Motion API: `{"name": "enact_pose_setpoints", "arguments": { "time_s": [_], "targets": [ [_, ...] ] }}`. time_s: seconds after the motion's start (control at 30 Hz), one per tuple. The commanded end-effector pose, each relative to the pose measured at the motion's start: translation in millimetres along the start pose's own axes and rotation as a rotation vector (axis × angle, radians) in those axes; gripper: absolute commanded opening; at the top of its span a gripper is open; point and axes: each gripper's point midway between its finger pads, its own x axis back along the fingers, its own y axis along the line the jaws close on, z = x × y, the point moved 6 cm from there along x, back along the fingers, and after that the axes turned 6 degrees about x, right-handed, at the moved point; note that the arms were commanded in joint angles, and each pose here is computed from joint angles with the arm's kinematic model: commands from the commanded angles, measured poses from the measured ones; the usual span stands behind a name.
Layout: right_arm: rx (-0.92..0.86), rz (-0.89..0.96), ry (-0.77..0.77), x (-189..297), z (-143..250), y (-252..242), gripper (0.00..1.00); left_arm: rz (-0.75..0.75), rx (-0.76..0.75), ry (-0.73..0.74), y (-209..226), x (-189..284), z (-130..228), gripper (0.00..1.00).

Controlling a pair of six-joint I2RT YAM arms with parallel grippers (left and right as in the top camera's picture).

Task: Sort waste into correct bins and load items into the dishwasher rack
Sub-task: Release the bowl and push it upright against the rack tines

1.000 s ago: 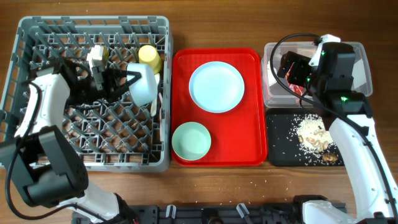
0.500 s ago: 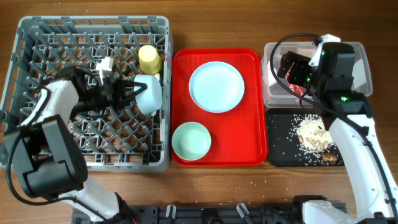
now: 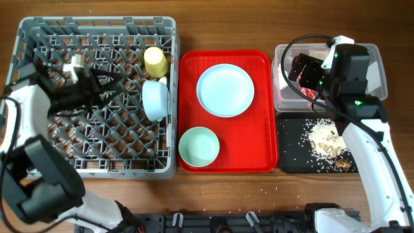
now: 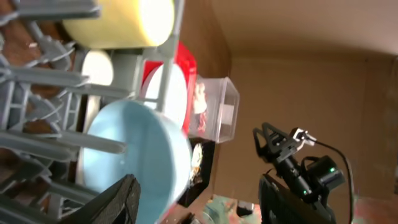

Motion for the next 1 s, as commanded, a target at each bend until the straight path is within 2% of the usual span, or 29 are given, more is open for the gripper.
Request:
{"name": "enact_pose_setpoints", "arguments": {
  "time_s": [0.0, 0.1, 0.2, 0.3, 0.43, 0.53, 0.7, 0.9, 0.97],
  "targets": [
    [0.017, -0.018, 0.008, -2, 1, 4, 1.0, -0.044, -0.127, -0.043, -49, 11, 19, 0.05],
    [0.017, -0.018, 0.008, -2, 1, 4, 1.0, -0.188, -0.239, 0.009, -63, -14, 44, 0.04],
    [0.017, -0.018, 0.008, -2, 1, 4, 1.0, -0.444, -0.318, 0.09, -58, -66, 67, 0.04],
    [0.017, -0.018, 0.008, -2, 1, 4, 1.0, -0.72, -0.435, 0.017, -54, -110, 81, 0.04],
    [0.017, -0.018, 0.008, -2, 1, 4, 1.0, -0.914, -0.591, -0.099, -58, -142, 98, 0.04],
    [0.017, -0.018, 0.008, -2, 1, 4, 1.0, -1.031, -0.652, -0.16, -54, -142, 97, 0.05],
    [0.017, -0.018, 0.008, -2, 1, 4, 1.0, -1.18, -0.607, -0.259, -45, -115, 80, 0.08],
    [0.017, -0.018, 0.008, -2, 1, 4, 1.0, -1.332, -0.443, -0.401, -28, -59, 44, 0.08],
    [0.017, -0.018, 0.008, -2, 1, 4, 1.0, -1.342, -0.407, -0.401, -23, -50, 41, 0.07]
  ]
}}
